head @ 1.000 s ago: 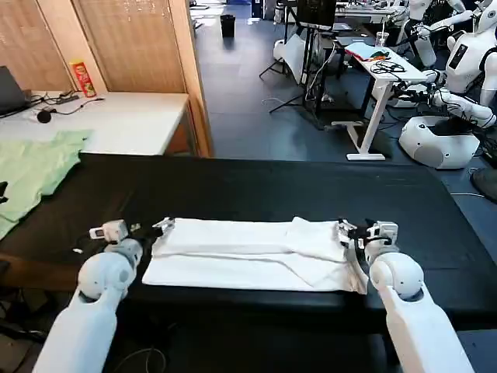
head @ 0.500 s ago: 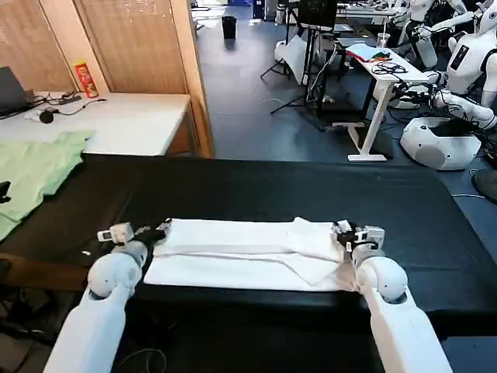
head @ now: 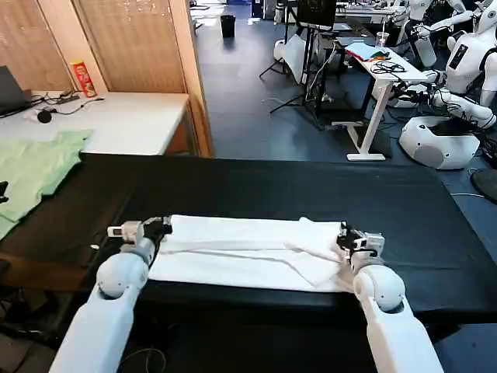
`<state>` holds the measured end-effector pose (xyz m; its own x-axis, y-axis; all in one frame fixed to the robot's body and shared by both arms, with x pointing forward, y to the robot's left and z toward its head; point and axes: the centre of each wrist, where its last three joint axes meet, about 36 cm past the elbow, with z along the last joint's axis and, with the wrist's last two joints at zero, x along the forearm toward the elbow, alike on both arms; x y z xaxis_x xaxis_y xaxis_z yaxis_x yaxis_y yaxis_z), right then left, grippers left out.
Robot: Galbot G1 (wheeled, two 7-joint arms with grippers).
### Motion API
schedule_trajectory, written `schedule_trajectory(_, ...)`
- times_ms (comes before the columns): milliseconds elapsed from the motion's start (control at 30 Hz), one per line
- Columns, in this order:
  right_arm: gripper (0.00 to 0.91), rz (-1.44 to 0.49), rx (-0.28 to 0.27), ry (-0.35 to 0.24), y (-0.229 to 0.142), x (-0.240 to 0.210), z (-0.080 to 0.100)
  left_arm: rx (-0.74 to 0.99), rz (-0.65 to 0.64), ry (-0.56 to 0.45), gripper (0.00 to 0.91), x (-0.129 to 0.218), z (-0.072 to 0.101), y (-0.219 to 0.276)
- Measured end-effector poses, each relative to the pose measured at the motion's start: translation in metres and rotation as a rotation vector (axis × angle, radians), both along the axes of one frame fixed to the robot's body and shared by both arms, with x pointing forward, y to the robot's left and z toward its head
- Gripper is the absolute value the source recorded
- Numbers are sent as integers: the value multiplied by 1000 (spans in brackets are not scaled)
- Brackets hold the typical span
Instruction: Fold and organize the clothes.
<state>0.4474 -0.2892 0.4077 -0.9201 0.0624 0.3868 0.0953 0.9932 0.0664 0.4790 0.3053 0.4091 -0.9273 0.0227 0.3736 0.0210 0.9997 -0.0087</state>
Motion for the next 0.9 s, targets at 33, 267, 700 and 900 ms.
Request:
schedule_trajectory(33, 878, -5, 2, -4, -2, -3, 4, 0, 2, 1, 878, -2, 1, 2)
schedule_trajectory(267, 878, -4, -6, -51, -17, -34, 35, -84, 11, 24, 878, -26, 17, 19)
schedule_trajectory(700, 878, 30, -8, -82, -7, -78, 57, -242, -1, 91, 848, -95, 1, 14)
schedule_trajectory(900, 878, 39, -7, -92, -3, -87, 62, -196, 4, 102, 751, -101, -10, 5)
